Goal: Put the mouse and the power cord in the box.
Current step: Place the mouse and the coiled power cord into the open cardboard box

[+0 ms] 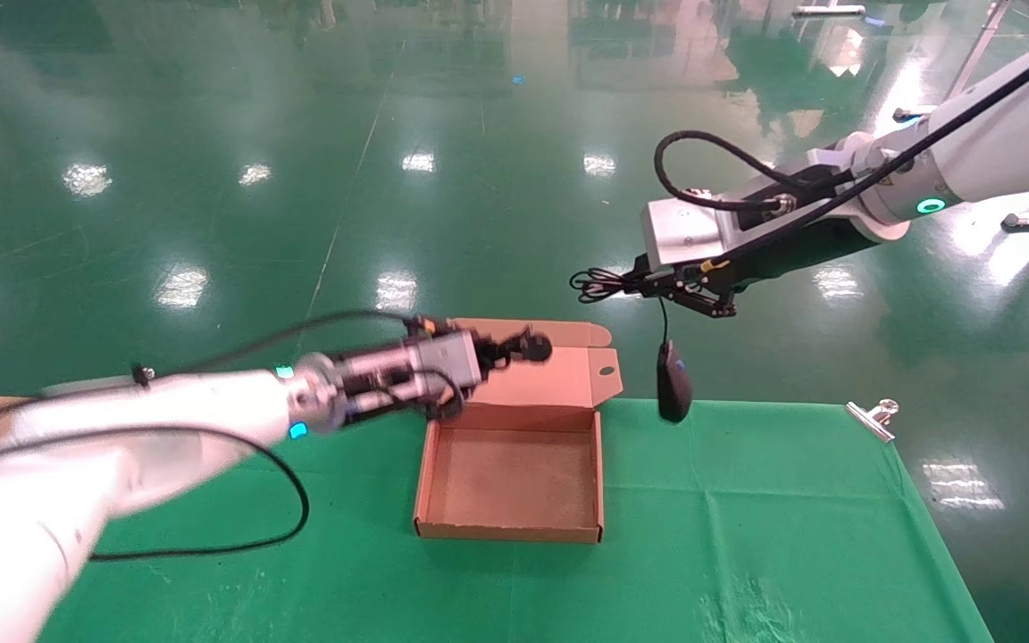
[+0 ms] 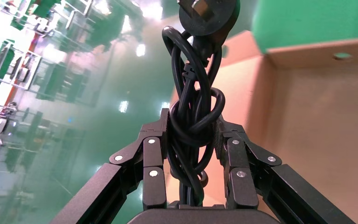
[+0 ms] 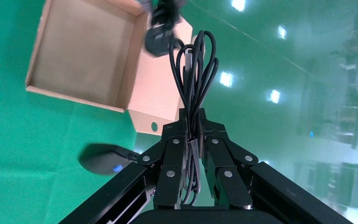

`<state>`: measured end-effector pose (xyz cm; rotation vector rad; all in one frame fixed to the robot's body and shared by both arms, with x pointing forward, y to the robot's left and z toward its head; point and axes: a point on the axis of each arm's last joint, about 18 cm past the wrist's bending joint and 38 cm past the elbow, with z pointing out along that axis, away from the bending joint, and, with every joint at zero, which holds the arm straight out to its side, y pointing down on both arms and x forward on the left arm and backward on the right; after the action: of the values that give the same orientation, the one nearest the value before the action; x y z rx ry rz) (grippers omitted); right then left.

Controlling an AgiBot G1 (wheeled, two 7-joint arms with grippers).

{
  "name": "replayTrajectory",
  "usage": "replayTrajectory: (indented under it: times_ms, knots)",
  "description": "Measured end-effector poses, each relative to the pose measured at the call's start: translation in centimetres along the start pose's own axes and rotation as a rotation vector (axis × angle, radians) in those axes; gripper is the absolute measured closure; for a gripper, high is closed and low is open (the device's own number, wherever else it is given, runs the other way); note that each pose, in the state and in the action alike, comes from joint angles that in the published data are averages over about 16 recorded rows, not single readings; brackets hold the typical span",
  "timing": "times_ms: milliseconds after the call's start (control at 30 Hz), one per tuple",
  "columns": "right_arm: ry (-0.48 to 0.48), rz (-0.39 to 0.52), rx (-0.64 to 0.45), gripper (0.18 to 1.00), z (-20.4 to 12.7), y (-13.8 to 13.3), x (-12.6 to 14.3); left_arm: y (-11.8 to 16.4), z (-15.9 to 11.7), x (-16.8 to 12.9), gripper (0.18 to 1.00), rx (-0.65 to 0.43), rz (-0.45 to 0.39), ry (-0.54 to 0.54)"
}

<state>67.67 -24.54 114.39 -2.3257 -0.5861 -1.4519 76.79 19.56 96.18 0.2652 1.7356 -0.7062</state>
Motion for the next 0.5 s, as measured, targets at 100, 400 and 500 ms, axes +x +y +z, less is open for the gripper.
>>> replayTrajectory:
  times_ms: [100, 400, 500]
  knots:
    - [-0.015, 0.008, -0.004, 0.964, 0.2, 0.5, -0.7, 0.1, 0.8, 2.2, 0.803, -0.009, 0.017, 0.028]
    - [-0.042, 0.027, -0.017, 0.964, 0.9, 1.7, -2.2, -0.3, 2.4, 6.8, 0.804, -0.032, 0.083, 0.109]
    - [-0.046, 0.033, -0.017, 0.964, 1.2, 1.9, -2.6, -0.5, 2.7, 7.6, 0.804, -0.04, 0.097, 0.124]
